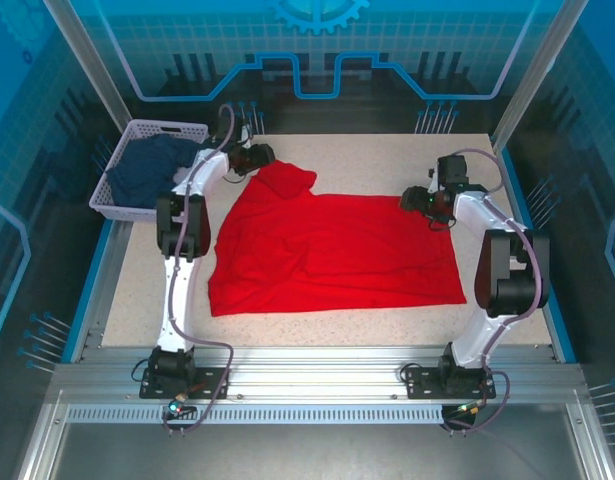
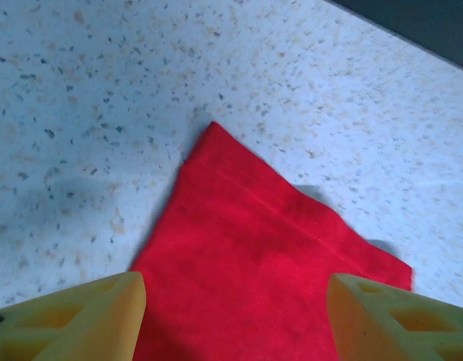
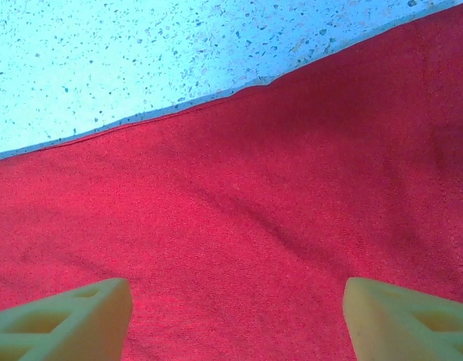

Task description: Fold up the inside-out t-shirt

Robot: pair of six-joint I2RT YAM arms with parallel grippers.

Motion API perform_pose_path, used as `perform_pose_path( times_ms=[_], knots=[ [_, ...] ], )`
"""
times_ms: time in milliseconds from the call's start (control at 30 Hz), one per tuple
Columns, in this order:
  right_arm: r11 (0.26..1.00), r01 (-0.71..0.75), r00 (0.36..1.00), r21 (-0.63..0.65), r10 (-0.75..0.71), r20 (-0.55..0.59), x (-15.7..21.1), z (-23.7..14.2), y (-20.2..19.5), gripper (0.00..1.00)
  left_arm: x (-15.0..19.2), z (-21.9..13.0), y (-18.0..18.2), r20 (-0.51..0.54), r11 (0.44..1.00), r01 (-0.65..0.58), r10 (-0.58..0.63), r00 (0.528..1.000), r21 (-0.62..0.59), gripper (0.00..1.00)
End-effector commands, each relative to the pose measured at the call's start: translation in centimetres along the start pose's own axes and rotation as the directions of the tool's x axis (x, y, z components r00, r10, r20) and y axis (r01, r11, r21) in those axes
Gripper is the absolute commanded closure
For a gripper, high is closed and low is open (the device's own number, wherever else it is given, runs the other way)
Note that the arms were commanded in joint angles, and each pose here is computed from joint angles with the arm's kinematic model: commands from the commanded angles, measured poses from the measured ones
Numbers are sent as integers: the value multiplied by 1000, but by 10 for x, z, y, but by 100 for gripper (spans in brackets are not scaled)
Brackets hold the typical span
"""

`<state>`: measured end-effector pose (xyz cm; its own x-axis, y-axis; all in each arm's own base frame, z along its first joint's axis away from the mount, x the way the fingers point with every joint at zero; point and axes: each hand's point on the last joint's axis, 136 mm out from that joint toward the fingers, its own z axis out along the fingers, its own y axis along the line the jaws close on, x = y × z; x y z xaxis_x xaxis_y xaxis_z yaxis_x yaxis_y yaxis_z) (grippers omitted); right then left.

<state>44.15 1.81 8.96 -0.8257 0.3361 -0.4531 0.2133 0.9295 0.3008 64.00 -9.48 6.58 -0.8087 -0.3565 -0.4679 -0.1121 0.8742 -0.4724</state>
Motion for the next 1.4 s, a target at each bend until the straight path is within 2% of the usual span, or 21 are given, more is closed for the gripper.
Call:
perform_pose_path(
  times_ms=[0, 233, 367, 500, 567, 667, 867, 1033, 1133, 1367],
  knots=[
    [999, -11, 1000, -33, 11, 2, -7, 1, 4, 25, 17, 6, 10, -102, 995, -37, 28, 994, -93, 34],
    [998, -19, 1000, -68, 18, -13, -3, 0, 10, 26, 17, 23, 7, -77, 973, -161, 150, 986, -166, 30],
    [996, -23, 1000, -83, 21, -19, -2, -1, 13, 26, 21, 25, 5, -89, 968, -180, 166, 982, -173, 32],
    [995, -24, 1000, -94, 22, -18, -1, -2, 16, 26, 50, 44, 9, -170, 963, -203, 174, 970, -176, 32],
    [995, -22, 1000, -97, 20, -20, -1, -2, 18, 26, 49, 44, 11, -168, 965, -191, 161, 973, -181, 32],
    [994, -18, 999, -105, 15, -28, 2, -2, 20, 26, 43, 44, 14, -146, 971, -160, 135, 980, -177, 39],
    [995, -19, 999, -101, 15, -43, 5, 3, 19, 26, 44, 44, 12, -151, 974, -157, 133, 980, -161, 61],
    [994, -15, 999, -106, 10, -51, 5, 4, 21, 27, 43, 41, 8, -154, 973, -181, 158, 975, -142, 86],
    [995, -12, 998, -104, 6, -59, 6, 5, 21, 26, 34, 25, -3, -136, 973, -194, 177, 975, -125, 100],
    [994, -16, 997, -111, 7, -82, 12, 13, 21, 26, 13, -30, -28, -61, 969, -224, 218, 974, -107, 100]
  ],
)
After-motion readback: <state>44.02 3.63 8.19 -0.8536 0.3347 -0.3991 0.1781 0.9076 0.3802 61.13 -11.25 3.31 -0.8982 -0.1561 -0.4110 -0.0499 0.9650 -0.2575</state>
